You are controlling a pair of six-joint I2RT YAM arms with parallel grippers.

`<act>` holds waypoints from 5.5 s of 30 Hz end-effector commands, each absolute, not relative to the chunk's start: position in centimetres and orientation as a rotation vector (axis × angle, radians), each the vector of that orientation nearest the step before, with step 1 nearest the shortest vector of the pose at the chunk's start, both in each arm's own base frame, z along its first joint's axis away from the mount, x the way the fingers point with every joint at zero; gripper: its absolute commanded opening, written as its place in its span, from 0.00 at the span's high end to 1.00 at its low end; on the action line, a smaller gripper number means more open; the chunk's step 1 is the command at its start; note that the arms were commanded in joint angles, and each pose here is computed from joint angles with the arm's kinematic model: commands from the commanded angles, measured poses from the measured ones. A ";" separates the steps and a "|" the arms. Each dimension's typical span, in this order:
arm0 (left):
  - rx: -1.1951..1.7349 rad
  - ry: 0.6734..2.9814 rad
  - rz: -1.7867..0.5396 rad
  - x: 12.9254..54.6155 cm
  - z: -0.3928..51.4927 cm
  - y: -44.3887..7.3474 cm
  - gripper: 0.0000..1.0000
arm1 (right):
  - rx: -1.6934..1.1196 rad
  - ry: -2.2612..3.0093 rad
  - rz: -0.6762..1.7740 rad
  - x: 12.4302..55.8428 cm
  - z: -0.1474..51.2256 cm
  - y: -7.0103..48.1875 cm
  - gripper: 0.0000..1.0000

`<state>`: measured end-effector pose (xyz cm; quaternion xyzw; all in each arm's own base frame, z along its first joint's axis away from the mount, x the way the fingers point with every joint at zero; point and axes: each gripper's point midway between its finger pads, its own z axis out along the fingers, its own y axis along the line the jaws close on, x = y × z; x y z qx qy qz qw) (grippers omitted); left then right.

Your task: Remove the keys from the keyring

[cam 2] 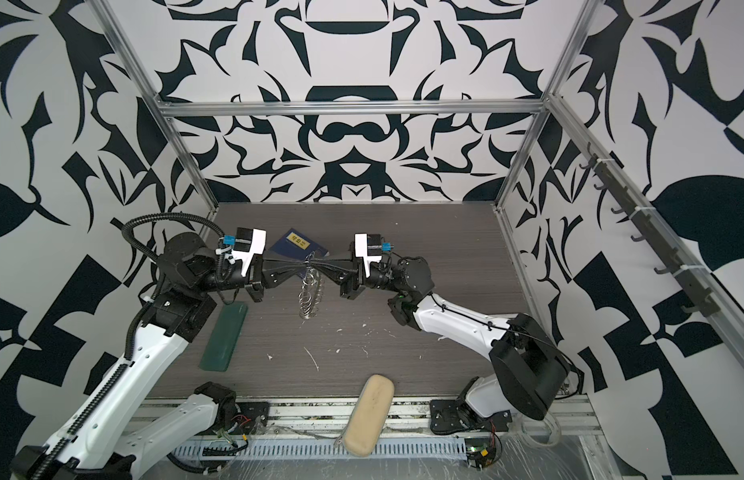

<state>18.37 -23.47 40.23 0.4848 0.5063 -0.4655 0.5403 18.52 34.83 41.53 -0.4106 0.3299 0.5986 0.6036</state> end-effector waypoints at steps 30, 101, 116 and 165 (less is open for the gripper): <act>1.157 1.180 -1.087 17.8 40.5 -22.9 1.00 | -1.050 0.928 1.134 18.5 37.6 34.0 0.65; 1.443 0.932 -1.122 18.0 37.5 -21.6 1.00 | -1.115 1.156 0.997 17.1 33.1 32.0 0.52; 1.630 0.970 -0.789 16.3 31.4 -21.0 1.00 | -1.207 1.190 0.958 17.3 28.9 32.5 0.53; 1.700 0.992 -0.853 13.6 29.4 -21.6 1.00 | -1.516 1.138 1.327 14.8 28.5 36.5 0.73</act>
